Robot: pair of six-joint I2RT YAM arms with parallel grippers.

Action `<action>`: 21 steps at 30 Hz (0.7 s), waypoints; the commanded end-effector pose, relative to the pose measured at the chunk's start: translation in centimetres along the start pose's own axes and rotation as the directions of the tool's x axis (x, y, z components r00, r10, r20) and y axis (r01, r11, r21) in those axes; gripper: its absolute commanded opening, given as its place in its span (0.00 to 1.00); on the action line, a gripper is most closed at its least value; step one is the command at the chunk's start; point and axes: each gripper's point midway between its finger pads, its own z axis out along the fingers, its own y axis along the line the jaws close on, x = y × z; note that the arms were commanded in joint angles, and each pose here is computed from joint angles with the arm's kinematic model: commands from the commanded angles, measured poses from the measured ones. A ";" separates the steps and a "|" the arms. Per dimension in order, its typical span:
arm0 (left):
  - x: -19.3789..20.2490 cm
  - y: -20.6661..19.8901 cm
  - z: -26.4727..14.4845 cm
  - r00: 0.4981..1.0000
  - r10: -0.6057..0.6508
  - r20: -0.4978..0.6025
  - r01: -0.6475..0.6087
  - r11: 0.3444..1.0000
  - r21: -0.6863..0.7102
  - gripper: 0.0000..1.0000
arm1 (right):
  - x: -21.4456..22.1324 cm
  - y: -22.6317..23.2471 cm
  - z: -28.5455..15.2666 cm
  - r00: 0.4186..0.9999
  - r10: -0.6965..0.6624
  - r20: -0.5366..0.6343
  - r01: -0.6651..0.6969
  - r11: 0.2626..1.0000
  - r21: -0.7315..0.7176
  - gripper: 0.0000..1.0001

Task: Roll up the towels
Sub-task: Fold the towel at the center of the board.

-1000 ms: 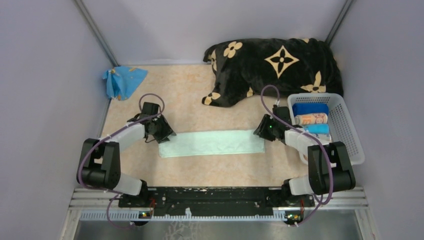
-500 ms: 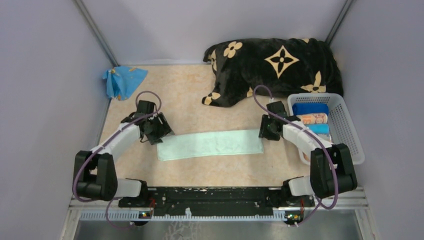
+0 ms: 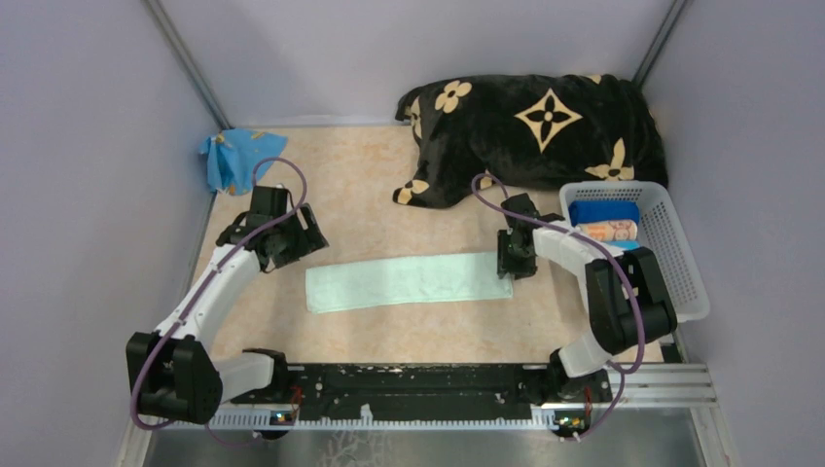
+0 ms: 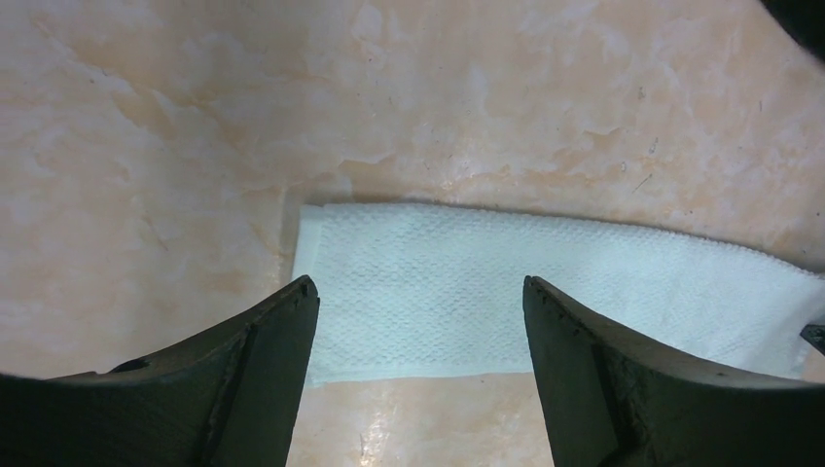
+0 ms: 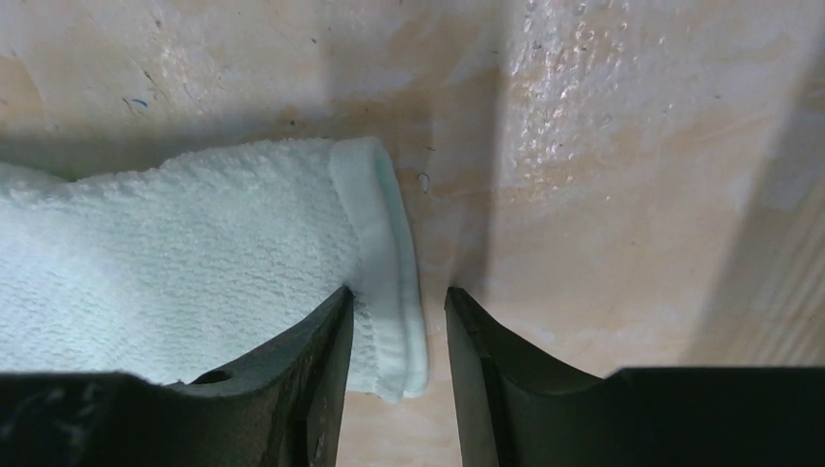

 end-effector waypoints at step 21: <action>-0.6 0.3 -0.5 0.999 0.024 0.039 -0.023 1.000 -0.008 0.85 | -3.4 -5.4 0.7 0.999 0.022 -0.031 -0.010 0.941 0.339 0.00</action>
